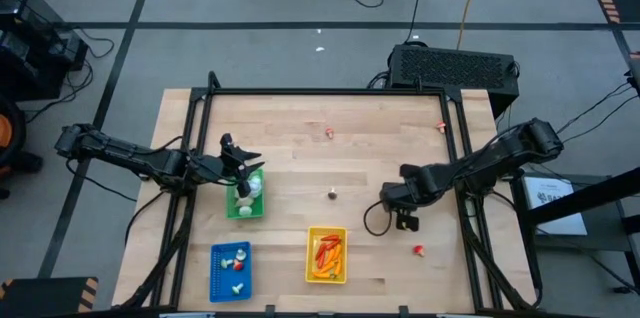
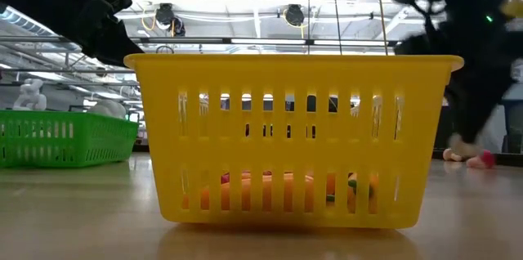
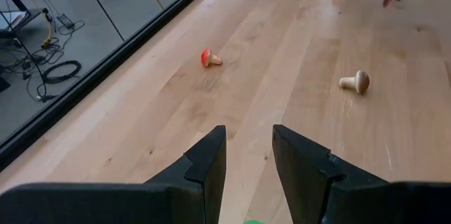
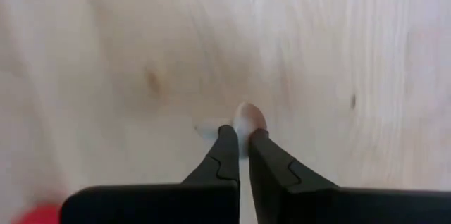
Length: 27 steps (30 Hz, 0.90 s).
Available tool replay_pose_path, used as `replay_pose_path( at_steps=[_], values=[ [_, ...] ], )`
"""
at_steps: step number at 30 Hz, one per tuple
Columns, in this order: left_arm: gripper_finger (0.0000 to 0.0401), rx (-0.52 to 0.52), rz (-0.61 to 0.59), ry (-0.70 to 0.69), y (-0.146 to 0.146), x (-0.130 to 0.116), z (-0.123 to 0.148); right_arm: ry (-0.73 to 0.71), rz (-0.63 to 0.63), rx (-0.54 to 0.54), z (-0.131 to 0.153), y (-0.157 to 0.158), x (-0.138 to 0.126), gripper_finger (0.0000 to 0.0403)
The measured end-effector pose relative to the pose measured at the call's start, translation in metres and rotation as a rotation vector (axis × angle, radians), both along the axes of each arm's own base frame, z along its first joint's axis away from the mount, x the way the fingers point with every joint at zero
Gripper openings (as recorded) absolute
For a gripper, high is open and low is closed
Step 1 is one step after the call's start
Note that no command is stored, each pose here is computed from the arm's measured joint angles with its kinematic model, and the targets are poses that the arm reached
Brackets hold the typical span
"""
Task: Sort produce into baskets
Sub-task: Put the brown mushroom into the blue basket
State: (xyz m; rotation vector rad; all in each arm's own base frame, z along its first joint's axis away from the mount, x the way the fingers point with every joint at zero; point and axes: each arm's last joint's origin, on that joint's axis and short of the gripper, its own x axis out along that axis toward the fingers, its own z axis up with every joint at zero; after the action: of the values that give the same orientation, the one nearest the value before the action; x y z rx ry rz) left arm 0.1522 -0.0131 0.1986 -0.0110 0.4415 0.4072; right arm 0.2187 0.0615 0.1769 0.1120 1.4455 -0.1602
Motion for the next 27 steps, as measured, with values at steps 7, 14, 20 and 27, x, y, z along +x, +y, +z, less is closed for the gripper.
replay_pose_path(
  at_steps=[7, 14, 20, 27],
  values=[
    [0.0125, 0.000, -0.001, -0.001, 0.000, 0.000, 0.000, -0.367, 0.086, 0.070, 0.040, 0.012, 0.043, 0.0002],
    [0.0125, -0.002, -0.004, -0.001, 0.000, 0.000, 0.000, -0.825, 0.235, 0.081, 0.068, 0.023, 0.080, 0.0002],
    [0.0125, -0.003, -0.004, -0.004, 0.000, 0.000, 0.000, -1.049, 0.335, 0.046, 0.053, 0.034, 0.116, 0.0002],
    [0.0125, -0.003, -0.004, -0.003, 0.000, 0.000, 0.000, -1.293, 0.435, 0.059, 0.024, 0.050, 0.163, 0.0002]
  ],
)
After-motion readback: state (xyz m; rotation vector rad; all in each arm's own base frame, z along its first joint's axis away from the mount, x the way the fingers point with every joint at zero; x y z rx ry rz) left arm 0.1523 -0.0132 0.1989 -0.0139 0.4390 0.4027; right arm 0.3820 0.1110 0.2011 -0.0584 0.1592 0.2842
